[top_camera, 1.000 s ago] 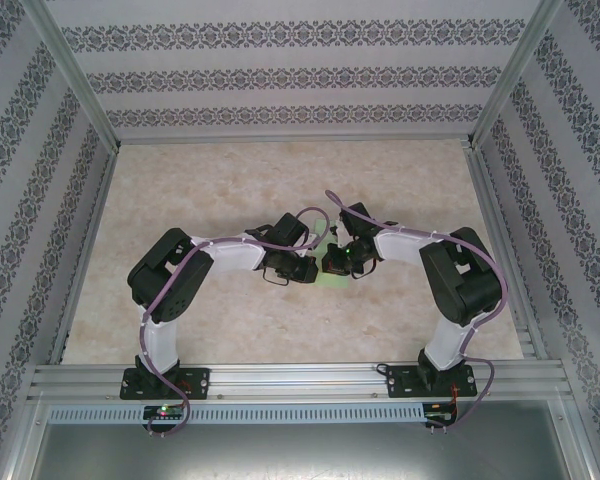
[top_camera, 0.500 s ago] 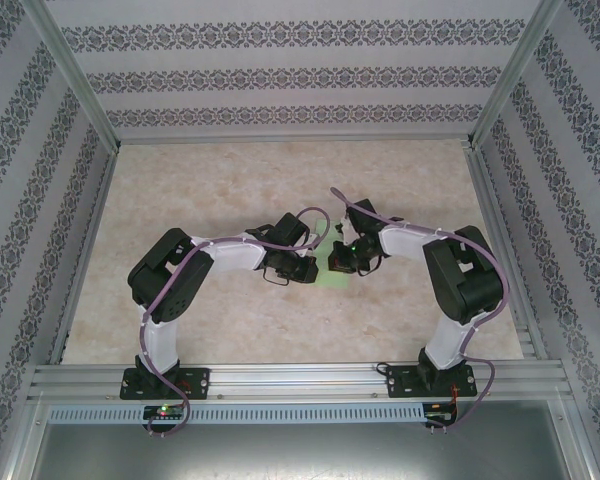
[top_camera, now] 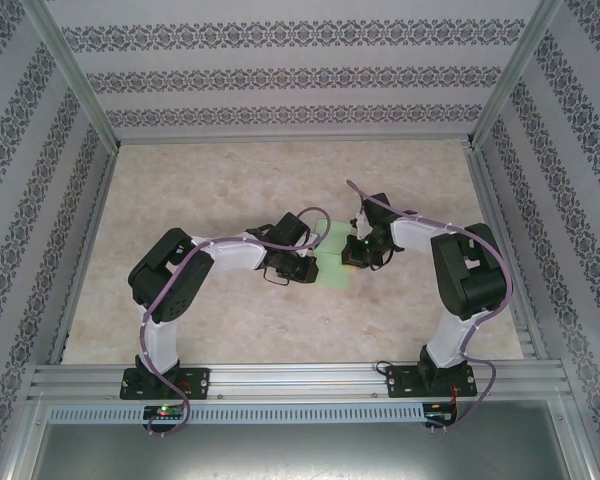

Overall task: Fold a paper plane with a square sheet of paper (fold left side to right side)
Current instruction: Fold the triangle a second time at the center of the table.

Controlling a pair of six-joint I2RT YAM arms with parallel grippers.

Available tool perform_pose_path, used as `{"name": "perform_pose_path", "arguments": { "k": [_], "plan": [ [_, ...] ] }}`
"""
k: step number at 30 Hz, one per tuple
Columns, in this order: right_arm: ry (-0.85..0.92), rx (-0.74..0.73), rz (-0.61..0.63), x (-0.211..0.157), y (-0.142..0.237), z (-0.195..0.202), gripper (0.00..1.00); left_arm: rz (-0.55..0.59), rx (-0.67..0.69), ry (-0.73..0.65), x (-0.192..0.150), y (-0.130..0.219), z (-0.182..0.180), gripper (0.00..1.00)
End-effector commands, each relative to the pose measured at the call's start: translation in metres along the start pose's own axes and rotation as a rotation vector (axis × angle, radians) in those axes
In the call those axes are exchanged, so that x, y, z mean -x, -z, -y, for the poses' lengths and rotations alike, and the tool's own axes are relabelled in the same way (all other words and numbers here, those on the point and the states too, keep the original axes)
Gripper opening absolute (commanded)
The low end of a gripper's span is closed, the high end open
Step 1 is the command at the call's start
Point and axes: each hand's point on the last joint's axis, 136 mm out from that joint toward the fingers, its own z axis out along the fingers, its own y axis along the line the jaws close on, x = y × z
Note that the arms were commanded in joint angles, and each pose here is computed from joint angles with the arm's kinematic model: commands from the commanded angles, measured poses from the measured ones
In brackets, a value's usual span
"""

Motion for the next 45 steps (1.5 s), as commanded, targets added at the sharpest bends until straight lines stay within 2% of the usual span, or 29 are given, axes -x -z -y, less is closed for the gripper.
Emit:
{"name": "perform_pose_path", "arguments": {
  "k": [1,4,9,16,26,45],
  "plan": [
    [-0.011,-0.077,0.007,0.01,0.002,0.021,0.0,-0.166,0.174,0.042,-0.051,-0.016,-0.047,0.12],
    [0.006,-0.043,0.035,0.015,0.01,0.013,0.0,-0.163,0.173,0.041,-0.05,-0.016,-0.046,0.12],
    [0.077,0.045,0.058,0.006,0.026,-0.023,0.0,-0.156,0.172,0.041,-0.048,-0.015,-0.045,0.12],
    [0.099,0.078,0.008,0.002,0.002,-0.047,0.0,-0.157,0.174,0.04,-0.048,-0.015,-0.045,0.12],
    [0.08,-0.025,-0.038,0.003,-0.016,-0.021,0.0,-0.162,0.18,0.042,-0.049,-0.015,-0.046,0.12],
    [0.044,-0.114,-0.021,0.016,0.004,0.021,0.0,-0.17,0.198,0.04,-0.051,-0.015,-0.05,0.11]
  ]
}}
